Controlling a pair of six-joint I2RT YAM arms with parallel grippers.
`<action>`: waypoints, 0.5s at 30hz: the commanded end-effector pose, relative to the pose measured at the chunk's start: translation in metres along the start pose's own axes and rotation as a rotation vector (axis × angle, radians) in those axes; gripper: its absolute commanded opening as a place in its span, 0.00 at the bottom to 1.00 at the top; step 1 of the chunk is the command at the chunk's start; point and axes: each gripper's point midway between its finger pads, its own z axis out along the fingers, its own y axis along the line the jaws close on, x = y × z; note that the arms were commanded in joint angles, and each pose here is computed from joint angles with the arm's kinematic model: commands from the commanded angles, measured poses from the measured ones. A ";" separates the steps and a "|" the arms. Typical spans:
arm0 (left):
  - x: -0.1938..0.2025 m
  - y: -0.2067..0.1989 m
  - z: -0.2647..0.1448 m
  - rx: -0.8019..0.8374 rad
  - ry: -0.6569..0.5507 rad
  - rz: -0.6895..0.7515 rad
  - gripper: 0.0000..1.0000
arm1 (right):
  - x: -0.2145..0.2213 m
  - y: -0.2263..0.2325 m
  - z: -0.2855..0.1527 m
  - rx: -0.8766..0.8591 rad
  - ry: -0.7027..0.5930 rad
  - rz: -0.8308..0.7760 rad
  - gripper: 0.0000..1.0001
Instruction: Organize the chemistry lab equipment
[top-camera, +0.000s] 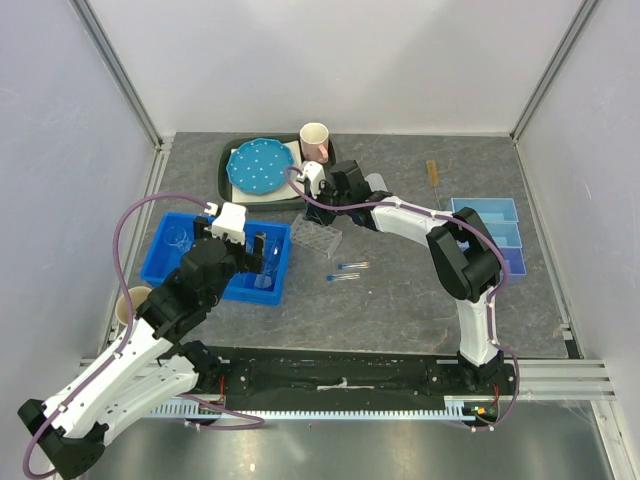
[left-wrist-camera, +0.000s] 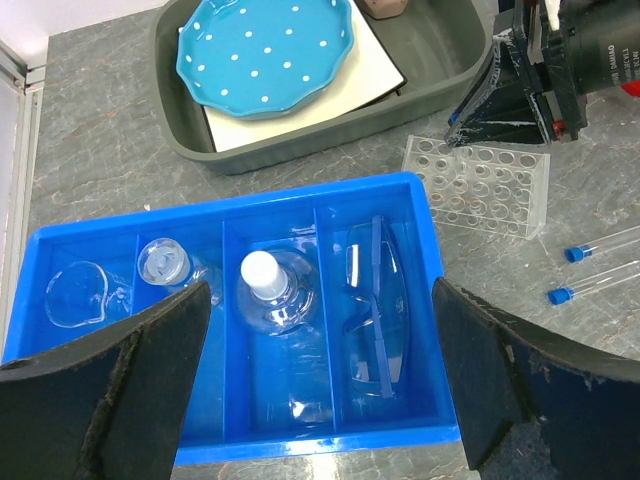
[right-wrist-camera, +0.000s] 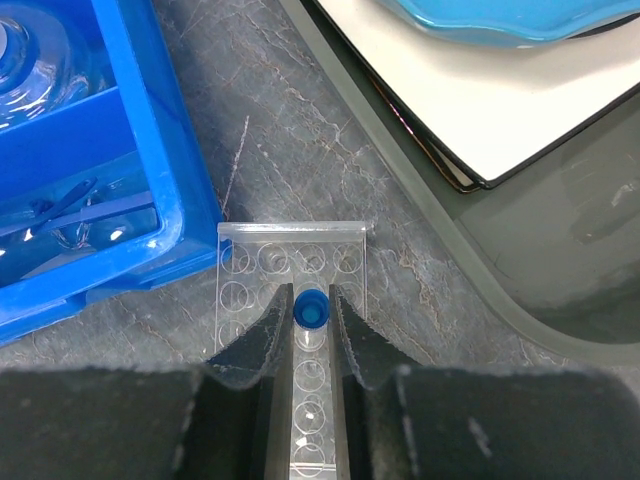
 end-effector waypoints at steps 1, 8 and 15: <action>-0.014 0.002 0.000 0.001 -0.052 -0.004 0.97 | -0.009 0.003 -0.002 -0.003 -0.029 -0.017 0.22; -0.013 0.000 0.000 0.011 -0.051 -0.005 0.97 | -0.010 0.006 -0.011 -0.006 -0.031 -0.033 0.26; -0.013 0.000 -0.001 0.015 -0.049 -0.005 0.97 | -0.011 0.009 -0.020 -0.006 -0.030 -0.046 0.32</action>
